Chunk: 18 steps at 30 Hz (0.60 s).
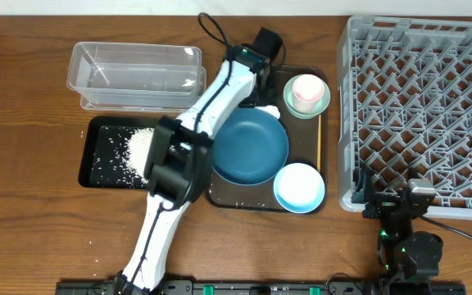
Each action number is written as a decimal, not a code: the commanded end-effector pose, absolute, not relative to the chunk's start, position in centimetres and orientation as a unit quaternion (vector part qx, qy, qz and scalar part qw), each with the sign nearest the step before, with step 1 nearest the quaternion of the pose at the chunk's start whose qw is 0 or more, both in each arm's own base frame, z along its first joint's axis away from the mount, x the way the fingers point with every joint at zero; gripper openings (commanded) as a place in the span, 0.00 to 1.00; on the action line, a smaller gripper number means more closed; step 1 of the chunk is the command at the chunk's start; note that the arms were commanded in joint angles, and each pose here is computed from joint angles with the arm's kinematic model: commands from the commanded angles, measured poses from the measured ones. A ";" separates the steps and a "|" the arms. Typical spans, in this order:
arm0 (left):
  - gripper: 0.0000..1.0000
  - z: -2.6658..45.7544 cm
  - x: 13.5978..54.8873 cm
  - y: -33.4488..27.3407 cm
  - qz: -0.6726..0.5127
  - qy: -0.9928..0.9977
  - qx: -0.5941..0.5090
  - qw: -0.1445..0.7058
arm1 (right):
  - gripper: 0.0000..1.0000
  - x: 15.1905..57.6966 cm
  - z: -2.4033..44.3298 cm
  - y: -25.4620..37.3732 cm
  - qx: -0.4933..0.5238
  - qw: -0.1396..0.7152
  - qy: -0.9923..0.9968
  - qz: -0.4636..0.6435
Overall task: Sort waste into correct bins and load items into the dishwasher rack
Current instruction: 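Grasp the crumpled white tissue with the left gripper, then drop the tissue into the clear plastic bin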
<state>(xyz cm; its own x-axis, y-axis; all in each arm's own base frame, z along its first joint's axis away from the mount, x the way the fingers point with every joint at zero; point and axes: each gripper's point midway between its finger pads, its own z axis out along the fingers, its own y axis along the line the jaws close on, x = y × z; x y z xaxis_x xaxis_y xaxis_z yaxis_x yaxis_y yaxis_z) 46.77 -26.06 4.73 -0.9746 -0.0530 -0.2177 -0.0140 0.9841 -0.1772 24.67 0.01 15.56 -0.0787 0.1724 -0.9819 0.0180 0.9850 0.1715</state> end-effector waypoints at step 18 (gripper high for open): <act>0.06 22.4 49.4 -12.5 0.013 0.943 -0.133 0.304 | 0.99 24.7 15.5 0.1 0.059 0.675 0.733 0.056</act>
